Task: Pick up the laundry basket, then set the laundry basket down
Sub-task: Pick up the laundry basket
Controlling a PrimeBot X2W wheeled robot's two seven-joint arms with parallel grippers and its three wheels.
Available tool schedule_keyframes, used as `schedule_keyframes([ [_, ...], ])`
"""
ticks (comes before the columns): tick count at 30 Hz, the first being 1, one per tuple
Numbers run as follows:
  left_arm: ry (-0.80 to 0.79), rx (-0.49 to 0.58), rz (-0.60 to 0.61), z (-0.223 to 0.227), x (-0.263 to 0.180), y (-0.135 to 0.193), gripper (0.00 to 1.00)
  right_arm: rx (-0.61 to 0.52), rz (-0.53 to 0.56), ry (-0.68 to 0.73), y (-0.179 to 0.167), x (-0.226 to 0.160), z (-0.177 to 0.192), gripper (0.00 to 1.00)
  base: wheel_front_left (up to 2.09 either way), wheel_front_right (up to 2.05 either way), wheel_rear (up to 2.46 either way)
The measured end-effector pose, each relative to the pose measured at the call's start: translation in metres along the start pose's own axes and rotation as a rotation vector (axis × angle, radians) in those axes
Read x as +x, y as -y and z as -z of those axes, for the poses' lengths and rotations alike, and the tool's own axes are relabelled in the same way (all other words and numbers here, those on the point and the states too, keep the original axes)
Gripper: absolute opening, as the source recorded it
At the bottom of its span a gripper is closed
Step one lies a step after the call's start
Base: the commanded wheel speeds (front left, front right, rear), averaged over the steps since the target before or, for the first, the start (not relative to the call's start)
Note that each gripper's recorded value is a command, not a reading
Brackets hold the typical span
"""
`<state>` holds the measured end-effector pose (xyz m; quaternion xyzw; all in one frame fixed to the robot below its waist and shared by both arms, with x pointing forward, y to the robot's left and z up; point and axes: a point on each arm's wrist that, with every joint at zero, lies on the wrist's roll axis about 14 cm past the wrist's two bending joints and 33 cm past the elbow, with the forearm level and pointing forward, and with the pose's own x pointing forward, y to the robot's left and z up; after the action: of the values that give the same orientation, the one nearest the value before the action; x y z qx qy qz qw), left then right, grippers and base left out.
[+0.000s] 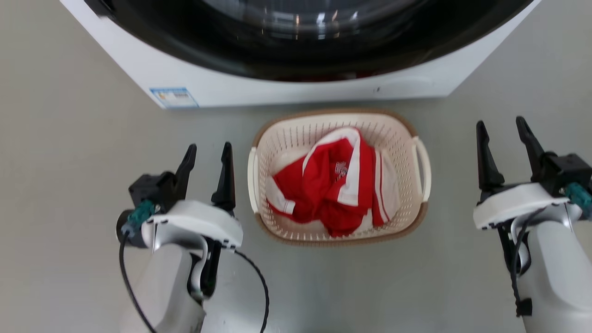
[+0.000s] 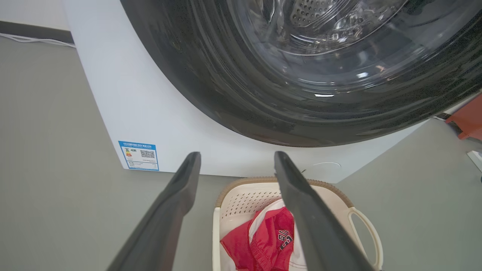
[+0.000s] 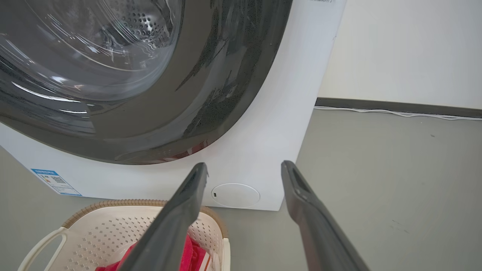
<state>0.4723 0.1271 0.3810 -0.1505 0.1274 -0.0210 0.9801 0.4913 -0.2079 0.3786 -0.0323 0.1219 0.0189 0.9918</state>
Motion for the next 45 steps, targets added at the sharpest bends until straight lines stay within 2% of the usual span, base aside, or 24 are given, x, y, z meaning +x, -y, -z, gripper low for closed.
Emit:
schedule_keyframes([
  [12, -0.146, -0.001, -0.015, 0.059, 0.045, -0.006, 1.00, -0.008, -0.015, -0.175, -0.006, 0.036, 0.074, 1.00, 0.00, 0.00, 0.00],
  [22, -0.275, -0.006, -0.025, 0.113, 0.059, -0.011, 1.00, 0.010, 0.004, -0.357, -0.004, 0.040, 0.143, 1.00, 0.00, 0.00, 0.00],
  [45, -0.417, -0.010, -0.030, 0.183, 0.074, -0.016, 1.00, -0.001, -0.093, -0.440, -0.037, 0.062, 0.200, 1.00, 0.00, 0.00, 0.00],
])
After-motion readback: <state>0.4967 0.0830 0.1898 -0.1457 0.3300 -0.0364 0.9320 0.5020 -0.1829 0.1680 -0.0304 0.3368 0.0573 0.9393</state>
